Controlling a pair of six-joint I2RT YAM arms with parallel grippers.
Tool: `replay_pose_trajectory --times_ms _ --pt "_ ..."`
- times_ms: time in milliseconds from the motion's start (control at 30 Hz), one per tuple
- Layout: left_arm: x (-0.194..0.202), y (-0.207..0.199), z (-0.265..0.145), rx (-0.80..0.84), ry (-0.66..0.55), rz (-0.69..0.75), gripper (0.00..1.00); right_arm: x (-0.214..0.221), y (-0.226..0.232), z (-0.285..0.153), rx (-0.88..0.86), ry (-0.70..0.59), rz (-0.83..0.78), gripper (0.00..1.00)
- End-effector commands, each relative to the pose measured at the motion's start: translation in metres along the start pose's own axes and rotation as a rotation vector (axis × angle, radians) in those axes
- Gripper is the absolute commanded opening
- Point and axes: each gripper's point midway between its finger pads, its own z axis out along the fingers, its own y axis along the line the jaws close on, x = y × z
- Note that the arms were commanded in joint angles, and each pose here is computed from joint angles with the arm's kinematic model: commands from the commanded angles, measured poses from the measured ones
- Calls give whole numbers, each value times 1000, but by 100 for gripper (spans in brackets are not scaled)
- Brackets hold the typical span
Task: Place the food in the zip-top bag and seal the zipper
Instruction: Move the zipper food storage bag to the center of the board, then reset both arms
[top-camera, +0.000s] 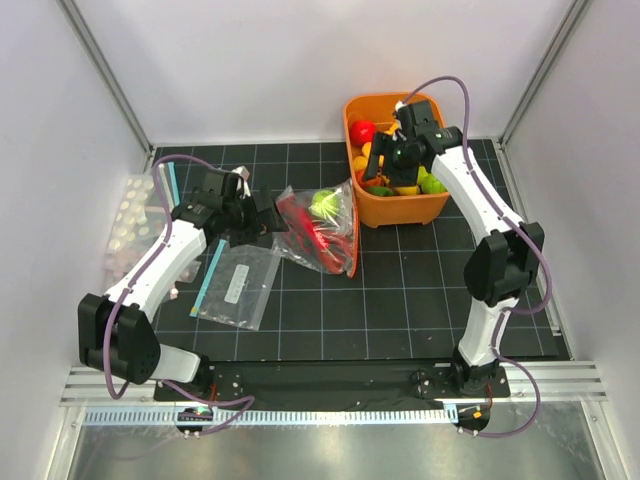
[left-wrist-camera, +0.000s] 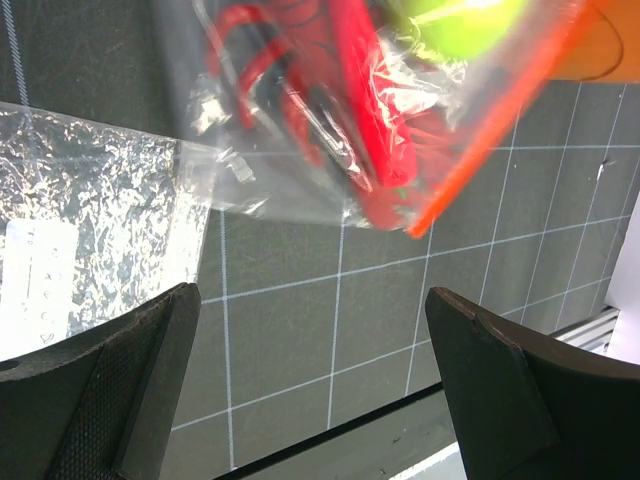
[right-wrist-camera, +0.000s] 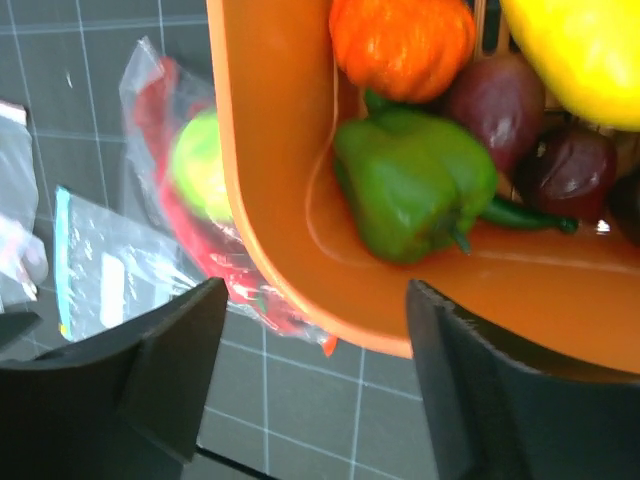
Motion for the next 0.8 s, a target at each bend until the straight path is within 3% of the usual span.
replay_pose_trajectory --times_ms 0,167,333,467,600,767 --pt "-16 -13 -16 31 -49 22 100 -12 24 -54 -99 -163 -54 80" --pt "-26 -23 -44 66 -143 47 100 4 19 -90 -120 -262 -56 85" --pt "-20 -24 -63 102 -211 68 100 53 -14 -99 -58 -286 55 89" --pt "-10 -23 -78 167 -303 23 100 77 -23 -135 -105 -418 140 92" --pt "-5 -19 -95 207 -409 72 100 117 -46 -137 -101 -454 188 95" --pt "18 3 -98 178 -432 111 100 145 -70 -136 -31 -449 203 96"
